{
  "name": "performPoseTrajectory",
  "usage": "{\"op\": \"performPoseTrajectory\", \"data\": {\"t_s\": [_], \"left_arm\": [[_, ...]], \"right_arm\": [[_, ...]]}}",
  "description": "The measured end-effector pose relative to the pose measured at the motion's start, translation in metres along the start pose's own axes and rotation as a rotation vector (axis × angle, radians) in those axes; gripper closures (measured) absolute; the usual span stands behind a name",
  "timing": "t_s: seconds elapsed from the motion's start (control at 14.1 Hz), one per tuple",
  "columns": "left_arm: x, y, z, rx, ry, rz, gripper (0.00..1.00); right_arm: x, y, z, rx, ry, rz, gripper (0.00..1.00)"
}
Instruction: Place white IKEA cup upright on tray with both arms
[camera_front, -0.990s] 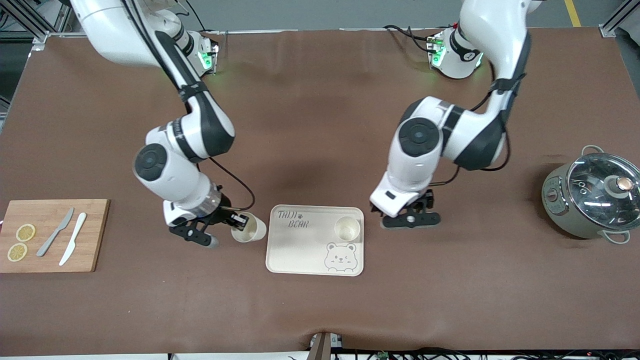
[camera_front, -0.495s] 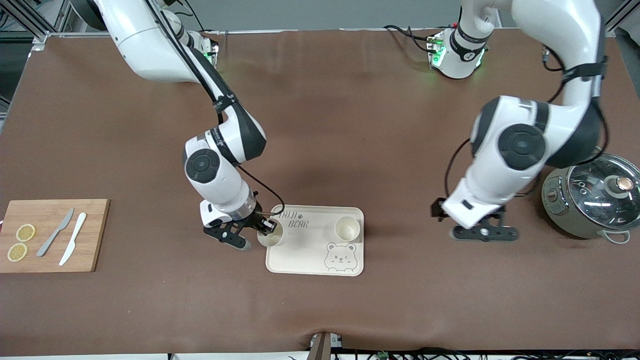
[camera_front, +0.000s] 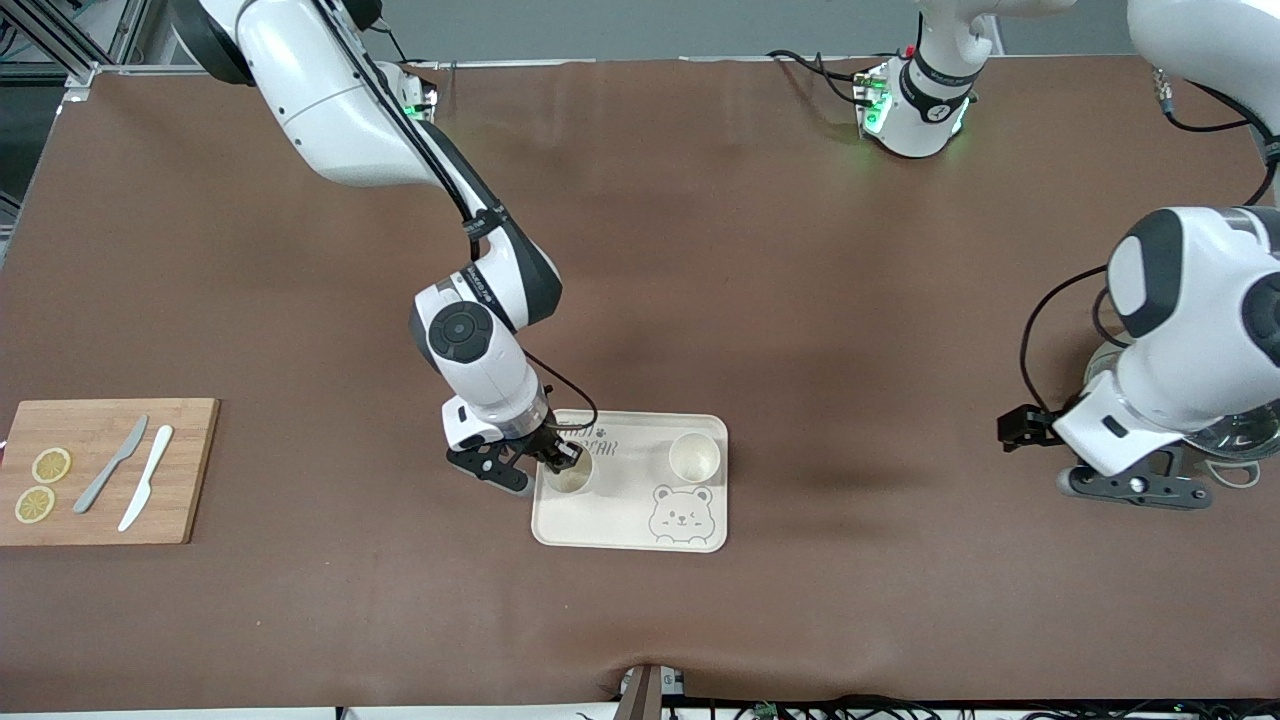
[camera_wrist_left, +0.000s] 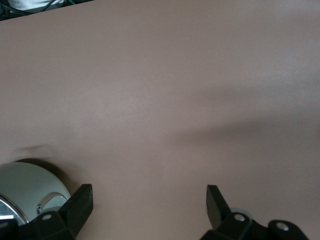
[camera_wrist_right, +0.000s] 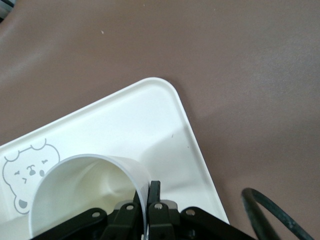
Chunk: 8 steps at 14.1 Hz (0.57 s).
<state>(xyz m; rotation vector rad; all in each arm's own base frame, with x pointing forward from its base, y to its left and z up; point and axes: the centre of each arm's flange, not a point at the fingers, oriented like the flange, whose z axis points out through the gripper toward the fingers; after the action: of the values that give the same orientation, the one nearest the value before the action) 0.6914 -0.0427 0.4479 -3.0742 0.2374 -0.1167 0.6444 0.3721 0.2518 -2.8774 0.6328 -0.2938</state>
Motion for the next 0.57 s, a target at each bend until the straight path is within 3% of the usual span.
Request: {"op": "performPoseTrajectory", "data": {"t_s": [0.57], "left_arm": [[0.002, -0.002, 0.003, -0.017, 0.025, -0.013, 0.0]], "right_arm": [[-0.021, -0.007, 0.025, -0.007, 0.036, -0.002, 0.96]]}}
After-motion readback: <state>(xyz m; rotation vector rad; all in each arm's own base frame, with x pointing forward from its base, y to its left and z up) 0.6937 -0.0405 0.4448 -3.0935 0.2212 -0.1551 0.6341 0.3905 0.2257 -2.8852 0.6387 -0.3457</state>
